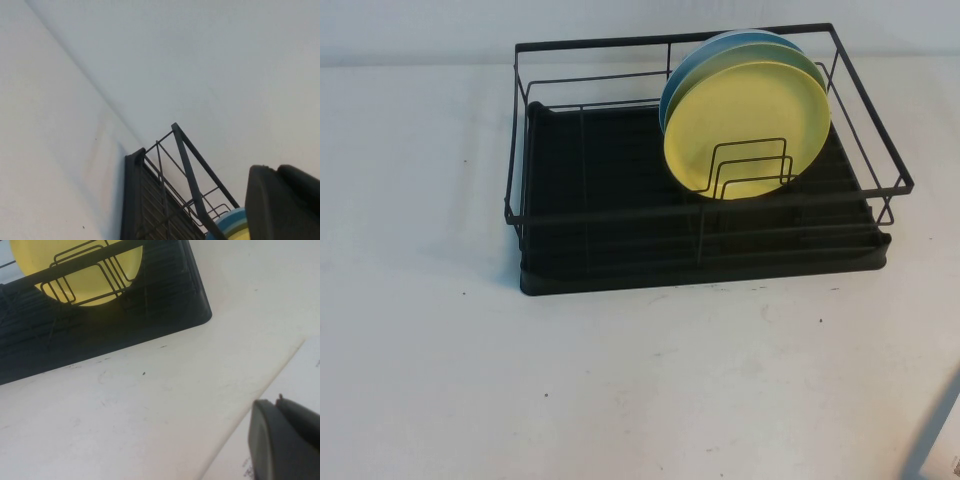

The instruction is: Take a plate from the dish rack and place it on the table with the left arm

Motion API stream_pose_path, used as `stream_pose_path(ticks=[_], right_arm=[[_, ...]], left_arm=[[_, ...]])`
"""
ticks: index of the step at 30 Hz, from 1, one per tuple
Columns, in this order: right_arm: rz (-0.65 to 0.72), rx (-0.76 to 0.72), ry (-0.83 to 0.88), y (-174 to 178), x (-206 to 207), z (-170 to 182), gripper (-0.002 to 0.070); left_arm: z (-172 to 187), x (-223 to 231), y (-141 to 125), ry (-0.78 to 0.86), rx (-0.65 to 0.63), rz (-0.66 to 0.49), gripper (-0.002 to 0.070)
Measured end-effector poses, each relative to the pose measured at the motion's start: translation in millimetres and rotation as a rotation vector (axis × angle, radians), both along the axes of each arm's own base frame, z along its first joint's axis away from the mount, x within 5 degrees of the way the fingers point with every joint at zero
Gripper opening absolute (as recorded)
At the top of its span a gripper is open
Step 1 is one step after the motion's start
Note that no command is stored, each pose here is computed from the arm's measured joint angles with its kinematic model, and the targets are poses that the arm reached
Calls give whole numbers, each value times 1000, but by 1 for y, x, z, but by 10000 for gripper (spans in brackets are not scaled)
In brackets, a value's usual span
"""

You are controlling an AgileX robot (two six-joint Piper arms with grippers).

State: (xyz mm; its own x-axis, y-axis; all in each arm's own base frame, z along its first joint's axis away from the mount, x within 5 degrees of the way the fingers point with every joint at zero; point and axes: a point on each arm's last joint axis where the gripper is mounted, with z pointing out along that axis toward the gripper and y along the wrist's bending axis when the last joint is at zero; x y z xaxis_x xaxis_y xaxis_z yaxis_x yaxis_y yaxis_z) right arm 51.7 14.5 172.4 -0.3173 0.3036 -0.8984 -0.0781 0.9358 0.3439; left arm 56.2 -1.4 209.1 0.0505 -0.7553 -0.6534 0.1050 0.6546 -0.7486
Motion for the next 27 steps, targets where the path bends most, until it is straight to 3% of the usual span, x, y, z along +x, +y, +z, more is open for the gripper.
stream_pose_path(ticks=[5, 7, 14, 21, 23, 27], right_arm=[[1, 8, 0, 0, 0, 0, -18], [1, 14, 1, 0, 0, 0, -18], [2, 22, 1, 1, 0, 0, -18], [2, 26, 1, 1, 0, 0, -18], [2, 26, 1, 1, 0, 0, -18], [2, 26, 1, 1, 0, 0, -18]], left_arm=[[-2, 0, -2, 50, -17, -33, -3], [9, -4, -7, 116, 42, -96, -3], [105, 1, -22, 308, 567, -357, -3], [159, 64, -47, 412, 1087, -589, -3], [166, 88, -56, 417, 1173, -638, -3], [170, 140, -77, 437, 1209, -738, -3]])
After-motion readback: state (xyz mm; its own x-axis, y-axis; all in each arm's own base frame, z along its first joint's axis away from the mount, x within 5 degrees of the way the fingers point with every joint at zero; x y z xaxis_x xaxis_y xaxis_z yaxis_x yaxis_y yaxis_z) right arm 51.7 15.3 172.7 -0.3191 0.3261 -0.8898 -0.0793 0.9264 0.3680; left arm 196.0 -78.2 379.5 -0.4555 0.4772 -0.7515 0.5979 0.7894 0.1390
